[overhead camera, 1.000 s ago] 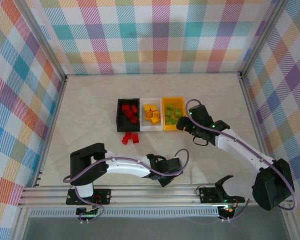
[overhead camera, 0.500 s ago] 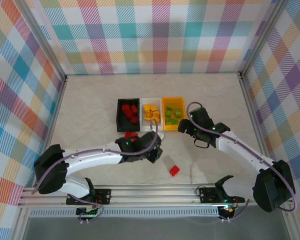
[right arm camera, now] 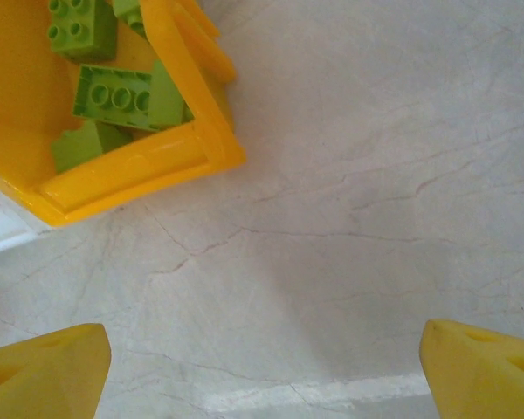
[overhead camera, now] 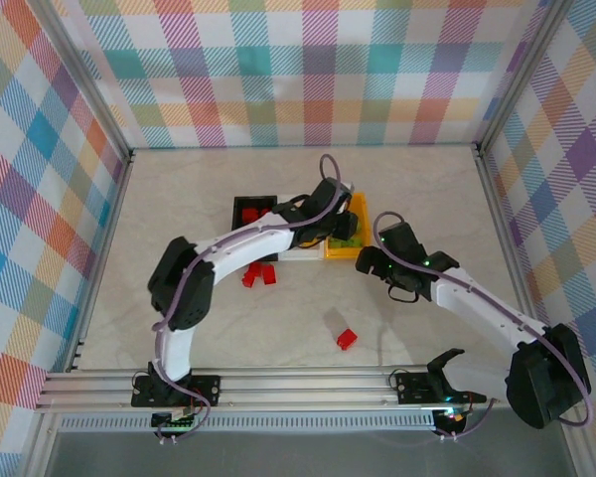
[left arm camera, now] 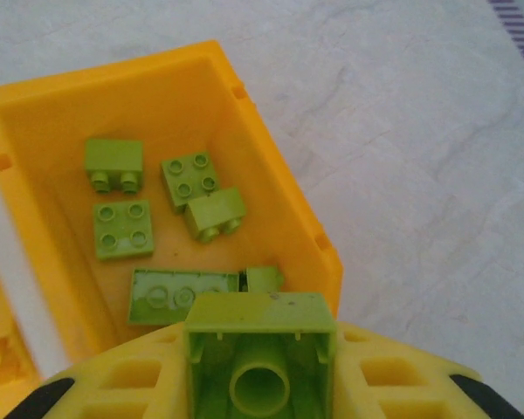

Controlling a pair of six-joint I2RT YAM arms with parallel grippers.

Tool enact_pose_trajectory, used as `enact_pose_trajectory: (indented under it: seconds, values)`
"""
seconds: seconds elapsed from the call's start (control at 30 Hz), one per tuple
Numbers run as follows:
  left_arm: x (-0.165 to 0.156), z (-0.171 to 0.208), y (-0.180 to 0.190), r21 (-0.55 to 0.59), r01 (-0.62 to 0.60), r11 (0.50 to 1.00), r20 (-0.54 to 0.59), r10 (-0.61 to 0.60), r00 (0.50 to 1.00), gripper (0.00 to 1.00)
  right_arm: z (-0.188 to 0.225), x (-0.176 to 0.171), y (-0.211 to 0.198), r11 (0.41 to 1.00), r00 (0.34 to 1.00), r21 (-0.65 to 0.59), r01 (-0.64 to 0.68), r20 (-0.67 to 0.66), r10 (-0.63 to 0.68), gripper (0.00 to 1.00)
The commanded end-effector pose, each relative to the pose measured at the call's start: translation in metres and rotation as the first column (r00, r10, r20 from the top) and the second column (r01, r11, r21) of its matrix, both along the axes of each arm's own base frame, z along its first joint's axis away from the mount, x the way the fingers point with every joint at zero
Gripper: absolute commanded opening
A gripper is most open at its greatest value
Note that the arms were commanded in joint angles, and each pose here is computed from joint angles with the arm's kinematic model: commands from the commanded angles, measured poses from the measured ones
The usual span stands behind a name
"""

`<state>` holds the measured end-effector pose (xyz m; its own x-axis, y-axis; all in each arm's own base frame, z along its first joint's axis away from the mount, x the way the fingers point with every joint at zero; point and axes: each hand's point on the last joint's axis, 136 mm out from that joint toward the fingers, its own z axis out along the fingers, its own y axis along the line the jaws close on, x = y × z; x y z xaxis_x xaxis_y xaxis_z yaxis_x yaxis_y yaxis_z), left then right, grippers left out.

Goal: Sort the legos into containers by color

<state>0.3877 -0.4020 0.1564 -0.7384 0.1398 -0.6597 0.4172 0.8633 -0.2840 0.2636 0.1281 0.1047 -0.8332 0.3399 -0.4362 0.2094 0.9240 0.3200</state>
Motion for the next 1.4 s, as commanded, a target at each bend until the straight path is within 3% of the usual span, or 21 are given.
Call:
enact_pose_trajectory:
  seconds: [0.0,0.13,0.27,0.43,0.57,0.93,1.17,1.37]
  values:
    - [0.013,-0.011,0.000,0.021,-0.028,0.999,-0.066,0.030,0.997,0.38,-0.006,-0.013,-0.004,1.000,0.999,0.015,0.005,-0.033,-0.005,0.91]
    - [0.025,-0.004,-0.009,0.012,-0.045,0.999,-0.066,0.046,0.997,0.60,-0.014,-0.022,0.001,0.999,0.997,0.038,-0.028,-0.067,0.030,0.91]
    - [0.026,0.030,-0.010,-0.055,-0.056,0.997,-0.031,0.054,0.998,0.78,-0.020,-0.032,0.009,0.996,0.994,0.056,-0.065,-0.089,0.070,0.92]
    - [-0.005,0.084,0.011,-0.196,-0.045,0.980,0.011,0.048,0.999,0.90,-0.028,-0.055,0.032,0.981,0.974,0.062,-0.182,-0.129,0.189,0.92]
    - [-0.043,0.094,0.050,-0.243,-0.067,0.968,0.018,0.073,0.997,1.00,-0.042,-0.082,0.050,0.959,0.942,0.046,-0.281,-0.177,0.285,0.92]
    - [-0.147,0.020,0.197,-0.137,-0.312,0.940,-0.067,0.305,0.950,1.00,-0.064,-0.130,0.088,0.865,0.839,-0.027,-0.500,-0.264,0.477,0.89]
    - [-0.171,0.003,0.246,-0.069,-0.407,0.911,-0.063,0.403,0.913,1.00,-0.078,-0.145,0.089,0.824,0.799,-0.113,-0.556,-0.348,0.491,0.80]
    - [-0.176,0.001,0.261,-0.051,-0.441,0.896,-0.042,0.439,0.897,1.00,-0.082,-0.150,0.098,0.808,0.787,-0.122,-0.577,-0.351,0.508,0.59]
